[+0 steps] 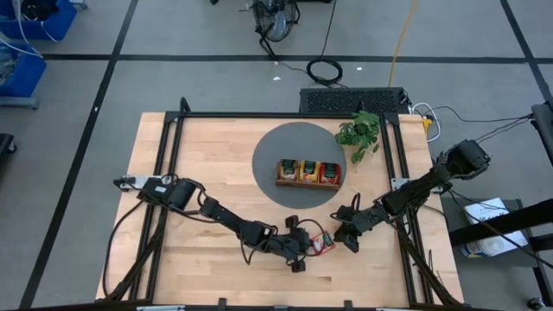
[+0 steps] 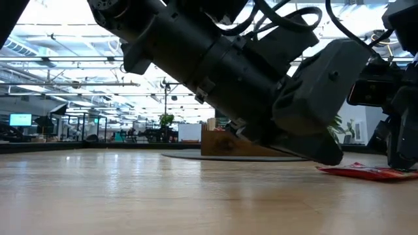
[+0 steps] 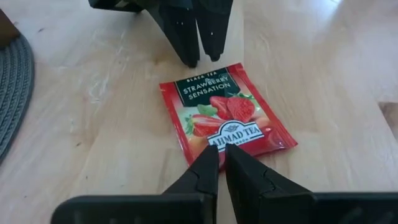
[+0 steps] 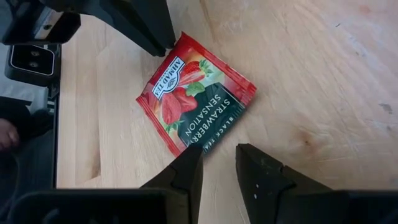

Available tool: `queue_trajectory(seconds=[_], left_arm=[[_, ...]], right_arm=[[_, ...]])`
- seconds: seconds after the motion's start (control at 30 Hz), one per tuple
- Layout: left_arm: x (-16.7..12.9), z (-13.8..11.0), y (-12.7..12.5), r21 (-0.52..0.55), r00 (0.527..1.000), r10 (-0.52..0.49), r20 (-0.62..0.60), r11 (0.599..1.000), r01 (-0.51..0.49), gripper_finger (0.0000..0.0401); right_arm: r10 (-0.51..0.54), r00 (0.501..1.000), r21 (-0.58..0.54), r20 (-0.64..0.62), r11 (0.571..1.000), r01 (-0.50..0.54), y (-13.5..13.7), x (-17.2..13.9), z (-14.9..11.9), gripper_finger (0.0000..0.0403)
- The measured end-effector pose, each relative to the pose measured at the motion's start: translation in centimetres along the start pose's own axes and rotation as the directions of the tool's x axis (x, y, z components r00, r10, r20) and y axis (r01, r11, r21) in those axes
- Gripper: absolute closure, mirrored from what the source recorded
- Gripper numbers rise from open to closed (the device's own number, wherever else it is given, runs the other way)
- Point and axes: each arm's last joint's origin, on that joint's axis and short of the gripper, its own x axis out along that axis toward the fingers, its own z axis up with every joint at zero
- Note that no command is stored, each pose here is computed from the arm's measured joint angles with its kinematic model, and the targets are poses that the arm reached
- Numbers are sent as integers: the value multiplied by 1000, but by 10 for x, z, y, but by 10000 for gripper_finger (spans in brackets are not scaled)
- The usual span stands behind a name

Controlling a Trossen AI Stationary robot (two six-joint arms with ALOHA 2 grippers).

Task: Pick & Place Tea
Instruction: Put the red tea bag into the right section of the wooden organizer

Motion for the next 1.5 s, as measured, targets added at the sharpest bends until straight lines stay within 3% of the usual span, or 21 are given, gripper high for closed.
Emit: queue_trajectory(seconds=[0.47,0.93,1.5], left_arm=[[19,-19,11,-101,999,-5,-47,995,1,371],[19,-21,11,-95,999,-4,-51,995,-1,371],[19,-22,11,-92,999,-6,-53,996,2,371]], right_arm=[[31,1000,-7,-5,999,-31,2,0,0,316],[37,999,28,-21,999,-36,3,0,-1,314],[45,998,66,-34,997,-42,-3,0,7,219]])
